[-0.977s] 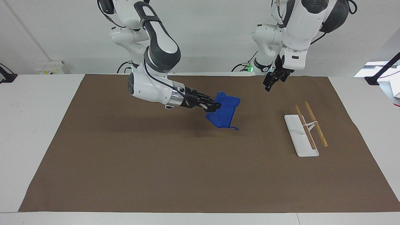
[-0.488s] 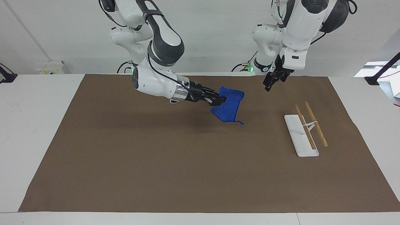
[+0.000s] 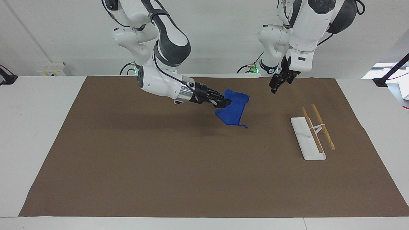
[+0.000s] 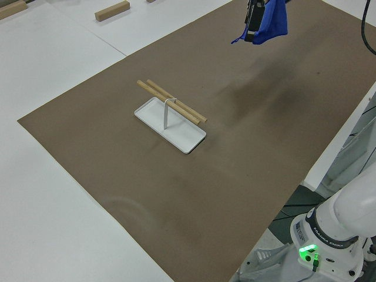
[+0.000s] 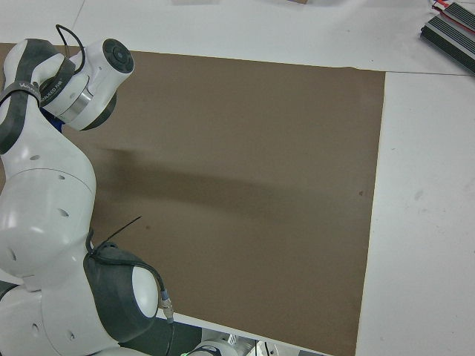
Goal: Right arm passes towel to left arm to hang
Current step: 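Reach the left gripper toward the towel held by the right gripper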
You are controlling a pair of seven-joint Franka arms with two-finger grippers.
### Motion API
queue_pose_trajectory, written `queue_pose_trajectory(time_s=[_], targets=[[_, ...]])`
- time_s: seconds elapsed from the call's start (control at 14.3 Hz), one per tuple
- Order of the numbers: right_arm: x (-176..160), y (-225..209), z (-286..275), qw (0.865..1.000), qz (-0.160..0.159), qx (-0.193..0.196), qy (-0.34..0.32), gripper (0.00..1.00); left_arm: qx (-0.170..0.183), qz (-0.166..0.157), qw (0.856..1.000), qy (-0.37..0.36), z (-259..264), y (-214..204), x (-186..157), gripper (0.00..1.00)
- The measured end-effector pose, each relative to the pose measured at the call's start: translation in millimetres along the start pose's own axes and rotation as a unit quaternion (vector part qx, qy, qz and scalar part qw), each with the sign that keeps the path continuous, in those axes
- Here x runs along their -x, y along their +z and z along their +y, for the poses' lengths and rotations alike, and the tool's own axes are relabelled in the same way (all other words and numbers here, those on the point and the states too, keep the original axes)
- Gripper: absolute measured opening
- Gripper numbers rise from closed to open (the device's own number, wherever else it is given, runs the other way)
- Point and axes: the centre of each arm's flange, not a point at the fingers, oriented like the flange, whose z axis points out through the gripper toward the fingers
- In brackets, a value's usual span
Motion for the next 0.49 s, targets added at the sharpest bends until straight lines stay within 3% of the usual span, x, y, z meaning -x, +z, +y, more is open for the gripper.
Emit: queue_pose_trajectory(time_s=[0.14,0.49], targets=[[0,6,3,1.000,0.005,-0.001,0.000,0.11,-0.011,-0.024,1.000,-0.016,16,-13,20,1.00],[-1,6,6,1.000,0.007,0.000,0.003,0.11,-0.010,-0.026,0.999,-0.041,22,-17,15,1.00]])
